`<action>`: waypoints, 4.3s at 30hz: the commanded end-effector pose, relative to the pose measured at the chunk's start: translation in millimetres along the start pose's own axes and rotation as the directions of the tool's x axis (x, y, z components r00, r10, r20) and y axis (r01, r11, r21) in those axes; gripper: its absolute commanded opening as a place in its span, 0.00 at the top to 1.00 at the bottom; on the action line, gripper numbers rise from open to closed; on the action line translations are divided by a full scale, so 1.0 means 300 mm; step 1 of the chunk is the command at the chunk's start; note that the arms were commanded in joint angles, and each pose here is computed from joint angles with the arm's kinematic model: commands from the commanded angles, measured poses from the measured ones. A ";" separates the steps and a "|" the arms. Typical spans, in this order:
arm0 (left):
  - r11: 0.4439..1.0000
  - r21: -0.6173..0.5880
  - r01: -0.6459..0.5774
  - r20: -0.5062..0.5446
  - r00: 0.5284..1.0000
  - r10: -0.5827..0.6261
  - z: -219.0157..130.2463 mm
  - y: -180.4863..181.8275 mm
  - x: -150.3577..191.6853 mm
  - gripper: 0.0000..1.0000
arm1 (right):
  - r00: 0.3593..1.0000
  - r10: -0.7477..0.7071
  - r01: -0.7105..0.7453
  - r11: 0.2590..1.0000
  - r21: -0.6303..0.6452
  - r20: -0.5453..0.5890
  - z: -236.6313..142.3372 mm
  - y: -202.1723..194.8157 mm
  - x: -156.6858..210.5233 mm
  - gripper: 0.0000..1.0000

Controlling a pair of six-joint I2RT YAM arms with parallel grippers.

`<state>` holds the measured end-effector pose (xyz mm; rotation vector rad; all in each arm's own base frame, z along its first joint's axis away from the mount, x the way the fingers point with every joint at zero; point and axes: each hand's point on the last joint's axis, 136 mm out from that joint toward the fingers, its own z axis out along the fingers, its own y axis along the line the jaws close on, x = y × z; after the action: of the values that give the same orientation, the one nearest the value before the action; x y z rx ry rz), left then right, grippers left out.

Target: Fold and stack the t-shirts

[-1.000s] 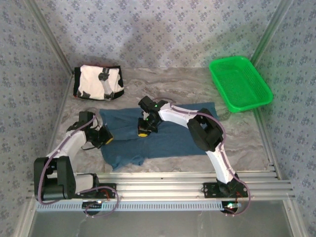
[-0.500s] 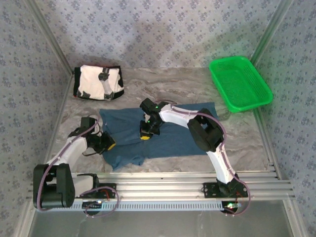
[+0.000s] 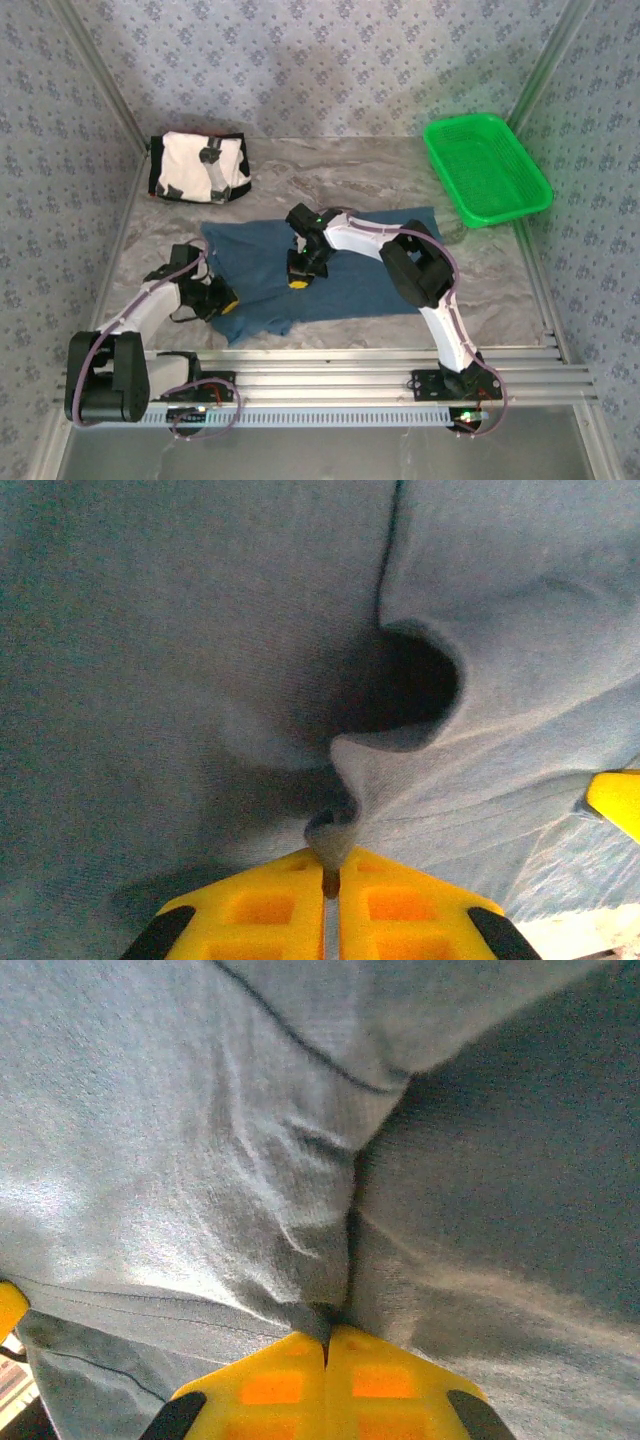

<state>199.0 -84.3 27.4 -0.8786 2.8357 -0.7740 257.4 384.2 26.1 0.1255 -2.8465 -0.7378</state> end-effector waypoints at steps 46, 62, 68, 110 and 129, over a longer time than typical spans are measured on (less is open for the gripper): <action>0.979 -0.170 -0.110 0.090 0.988 0.126 0.231 -0.310 -0.607 0.45 | 0.832 0.266 -0.342 0.937 0.072 0.488 -0.561 -0.903 -0.369 0.22; 0.953 0.051 -0.298 0.321 0.909 0.267 -0.107 -0.755 -0.761 0.38 | 0.760 0.151 -0.142 0.988 -0.065 0.632 -0.902 -0.692 -0.489 0.21; 0.932 0.100 -0.350 0.439 0.856 0.274 -0.462 -0.757 -0.535 0.30 | 0.707 0.081 -0.079 0.996 -0.035 0.703 -1.140 -0.625 -0.148 0.17; 0.997 0.007 0.073 0.181 0.981 -0.073 0.050 -0.059 0.117 0.39 | 0.734 0.476 -0.452 0.875 -0.175 0.484 -0.659 -1.160 0.056 0.32; 0.999 0.035 -0.005 0.240 0.971 -0.004 -0.053 -0.174 0.079 0.88 | 0.747 0.477 -0.443 0.876 -0.190 0.463 -0.621 -1.174 -0.083 0.71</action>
<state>211.6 -134.8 56.1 -0.9182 2.5943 -0.7051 276.5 -15.5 14.3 -0.9881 -2.9097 -0.6879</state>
